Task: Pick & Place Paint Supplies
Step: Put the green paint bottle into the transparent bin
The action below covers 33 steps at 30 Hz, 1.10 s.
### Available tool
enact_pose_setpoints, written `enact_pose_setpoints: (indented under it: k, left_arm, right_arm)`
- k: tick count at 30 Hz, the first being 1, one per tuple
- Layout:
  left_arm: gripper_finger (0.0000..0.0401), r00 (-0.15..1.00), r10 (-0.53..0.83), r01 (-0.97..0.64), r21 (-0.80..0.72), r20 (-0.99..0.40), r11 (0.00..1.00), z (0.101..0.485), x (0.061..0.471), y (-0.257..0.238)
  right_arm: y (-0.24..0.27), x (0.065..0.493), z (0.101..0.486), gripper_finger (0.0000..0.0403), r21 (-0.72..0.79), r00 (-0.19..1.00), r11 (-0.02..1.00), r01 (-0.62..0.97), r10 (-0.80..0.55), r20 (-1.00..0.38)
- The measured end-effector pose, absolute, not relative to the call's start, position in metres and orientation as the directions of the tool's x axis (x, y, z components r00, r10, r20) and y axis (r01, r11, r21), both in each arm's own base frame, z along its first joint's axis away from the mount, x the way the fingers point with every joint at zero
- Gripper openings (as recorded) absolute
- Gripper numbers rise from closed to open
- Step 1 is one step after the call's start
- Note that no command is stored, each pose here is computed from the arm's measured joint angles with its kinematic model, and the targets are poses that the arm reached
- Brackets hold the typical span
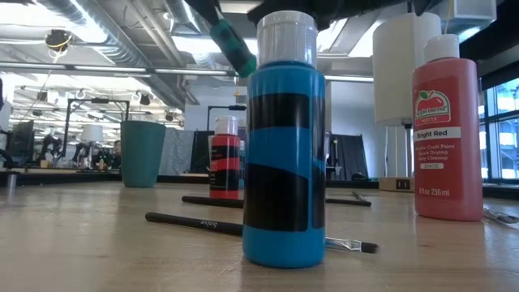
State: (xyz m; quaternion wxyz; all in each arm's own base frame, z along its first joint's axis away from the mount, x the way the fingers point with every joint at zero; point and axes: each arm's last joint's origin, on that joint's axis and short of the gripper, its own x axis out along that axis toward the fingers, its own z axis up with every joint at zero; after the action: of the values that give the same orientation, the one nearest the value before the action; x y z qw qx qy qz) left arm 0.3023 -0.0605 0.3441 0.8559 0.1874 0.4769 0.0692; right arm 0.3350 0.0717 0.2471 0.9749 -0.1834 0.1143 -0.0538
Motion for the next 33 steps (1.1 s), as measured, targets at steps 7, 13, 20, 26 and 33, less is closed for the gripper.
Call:
enact_pose_setpoints:
  k: [7, 13, 20, 26, 33]
  left_arm:
    - [0.0118, 0.571, 0.293, 0.049, 0.388, -0.767, 0.921, 0.344, 0.308, -0.062]
    - [0.0118, 0.593, 0.292, 0.06, 0.403, -0.75, 0.913, 0.346, 0.31, -0.064]
    - [0.0116, 0.615, 0.293, 0.044, 0.403, -0.732, 0.914, 0.348, 0.313, -0.064]
    - [0.012, 0.615, 0.293, 0.044, 0.403, -0.732, 0.914, 0.348, 0.313, -0.064]
    - [0.0115, 0.616, 0.292, 0.045, 0.402, -0.732, 0.914, 0.348, 0.313, -0.064]
  right_arm:
    - [0.071, 0.342, 0.24, 0.0321, -0.372, 0.966, 0.926, 0.063, -0.15, -0.21]
    - [0.068, 0.344, 0.237, 0.0321, -0.372, 0.965, 0.926, 0.071, -0.159, -0.211]
    - [0.068, 0.344, 0.237, 0.0313, -0.352, 0.963, 0.933, 0.076, -0.16, -0.217]
    - [0.067, 0.344, 0.236, 0.0298, -0.323, 0.961, 0.943, 0.085, -0.163, -0.223]
    - [0.067, 0.343, 0.234, 0.027, -0.326, 0.955, 0.942, 0.081, -0.167, -0.244]
